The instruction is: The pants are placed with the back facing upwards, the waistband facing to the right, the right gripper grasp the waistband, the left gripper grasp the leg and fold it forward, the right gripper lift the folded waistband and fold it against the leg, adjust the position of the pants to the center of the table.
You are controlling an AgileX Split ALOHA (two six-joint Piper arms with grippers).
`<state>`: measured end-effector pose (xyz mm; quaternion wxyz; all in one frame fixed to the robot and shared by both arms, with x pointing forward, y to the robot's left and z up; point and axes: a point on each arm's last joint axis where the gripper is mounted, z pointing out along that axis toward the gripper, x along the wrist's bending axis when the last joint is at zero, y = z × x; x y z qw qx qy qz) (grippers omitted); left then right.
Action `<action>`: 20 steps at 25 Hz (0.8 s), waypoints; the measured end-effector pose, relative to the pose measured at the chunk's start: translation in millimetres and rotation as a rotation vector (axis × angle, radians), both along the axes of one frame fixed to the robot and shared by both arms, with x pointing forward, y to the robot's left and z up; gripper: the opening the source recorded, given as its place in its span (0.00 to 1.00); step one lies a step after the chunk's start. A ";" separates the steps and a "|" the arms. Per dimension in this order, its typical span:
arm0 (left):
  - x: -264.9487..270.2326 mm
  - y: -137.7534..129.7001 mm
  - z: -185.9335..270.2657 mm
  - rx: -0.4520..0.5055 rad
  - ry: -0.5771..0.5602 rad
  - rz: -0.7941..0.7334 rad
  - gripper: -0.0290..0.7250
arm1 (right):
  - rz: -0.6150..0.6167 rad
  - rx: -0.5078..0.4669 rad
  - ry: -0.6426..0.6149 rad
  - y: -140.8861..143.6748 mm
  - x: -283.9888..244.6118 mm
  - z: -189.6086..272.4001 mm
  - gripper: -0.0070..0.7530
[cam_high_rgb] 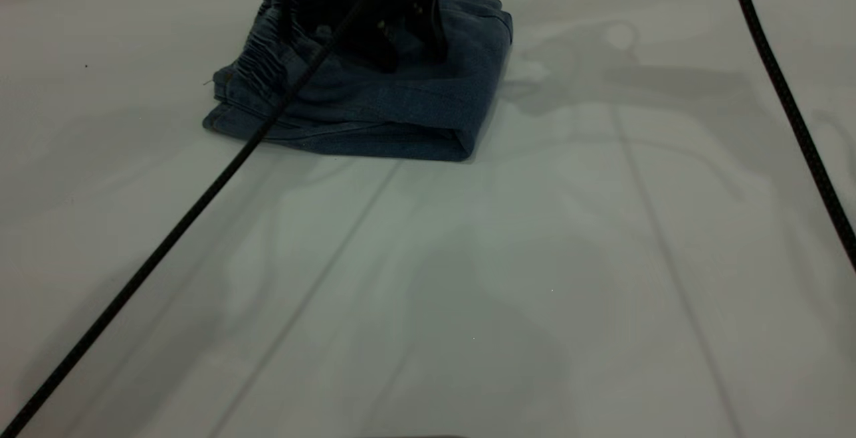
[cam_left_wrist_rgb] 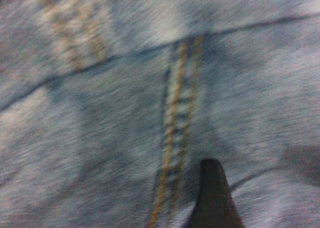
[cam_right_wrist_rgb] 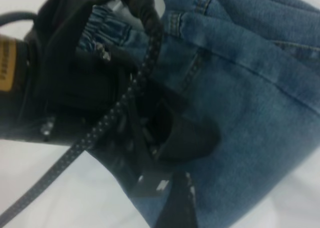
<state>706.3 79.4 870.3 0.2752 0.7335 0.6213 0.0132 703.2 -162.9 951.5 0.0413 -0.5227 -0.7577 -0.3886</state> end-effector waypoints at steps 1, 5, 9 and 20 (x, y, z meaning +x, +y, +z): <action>0.3 0.2 6.8 0.014 0.009 -0.025 0.64 | 0.000 0.002 -0.012 -0.1 -0.7 6.1 0.78; 0.5 8.5 39.4 0.146 0.051 -0.138 0.64 | 0.004 0.011 -0.071 -1.0 -5.6 35.5 0.78; -1.0 25.2 76.4 0.375 0.085 -0.223 0.64 | 0.036 0.006 -0.141 -2.8 -18.0 75.4 0.78; -11.9 47.3 207.7 0.476 -0.215 -0.164 0.64 | 0.035 -0.073 -0.228 -23.1 -99.2 204.3 0.78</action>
